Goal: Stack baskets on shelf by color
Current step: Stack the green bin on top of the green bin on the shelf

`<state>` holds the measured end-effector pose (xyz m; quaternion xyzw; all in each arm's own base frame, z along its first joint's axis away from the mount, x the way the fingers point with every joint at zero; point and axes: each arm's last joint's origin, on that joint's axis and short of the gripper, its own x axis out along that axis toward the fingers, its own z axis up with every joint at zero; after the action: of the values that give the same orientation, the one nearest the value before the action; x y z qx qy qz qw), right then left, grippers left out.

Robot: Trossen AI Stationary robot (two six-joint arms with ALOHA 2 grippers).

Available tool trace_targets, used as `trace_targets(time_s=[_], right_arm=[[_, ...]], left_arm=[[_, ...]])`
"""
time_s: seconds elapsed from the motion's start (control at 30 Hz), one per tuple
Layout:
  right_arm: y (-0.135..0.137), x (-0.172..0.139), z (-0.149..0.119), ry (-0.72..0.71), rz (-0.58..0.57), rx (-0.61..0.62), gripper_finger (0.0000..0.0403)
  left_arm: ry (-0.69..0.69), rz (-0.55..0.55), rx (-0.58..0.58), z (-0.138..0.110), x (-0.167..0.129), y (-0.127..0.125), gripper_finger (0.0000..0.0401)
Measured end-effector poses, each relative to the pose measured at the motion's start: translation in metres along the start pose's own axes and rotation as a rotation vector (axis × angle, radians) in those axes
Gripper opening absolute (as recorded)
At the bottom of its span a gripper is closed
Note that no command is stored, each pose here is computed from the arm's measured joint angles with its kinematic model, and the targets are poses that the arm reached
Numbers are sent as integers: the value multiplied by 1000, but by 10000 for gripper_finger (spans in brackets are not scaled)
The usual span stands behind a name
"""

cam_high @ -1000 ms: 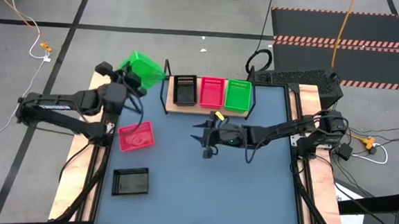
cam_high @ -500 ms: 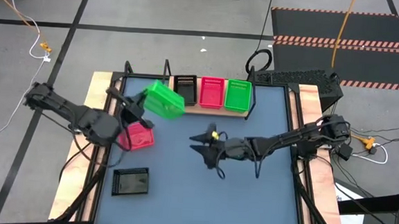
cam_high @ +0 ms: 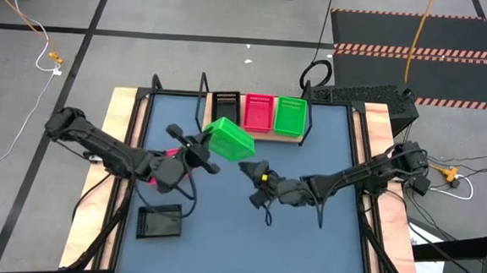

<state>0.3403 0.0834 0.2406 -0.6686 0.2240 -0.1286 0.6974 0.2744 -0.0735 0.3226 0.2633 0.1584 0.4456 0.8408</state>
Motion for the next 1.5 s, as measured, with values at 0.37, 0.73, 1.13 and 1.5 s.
trace_targets(time_s=[0.37,0.73,1.13,1.5], right_arm=[[0,19,-29,260,25,-201,168],[4,22,-34,242,67,-248,86],[14,18,-35,51,247,376,2],[-11,13,-87,156,360,664,1]], left_arm=[[-30,-55,-50,10,10,4,9],[83,-330,-140,9,28,14,19],[110,-381,-149,4,58,28,106],[13,-386,-200,11,65,69,303]])
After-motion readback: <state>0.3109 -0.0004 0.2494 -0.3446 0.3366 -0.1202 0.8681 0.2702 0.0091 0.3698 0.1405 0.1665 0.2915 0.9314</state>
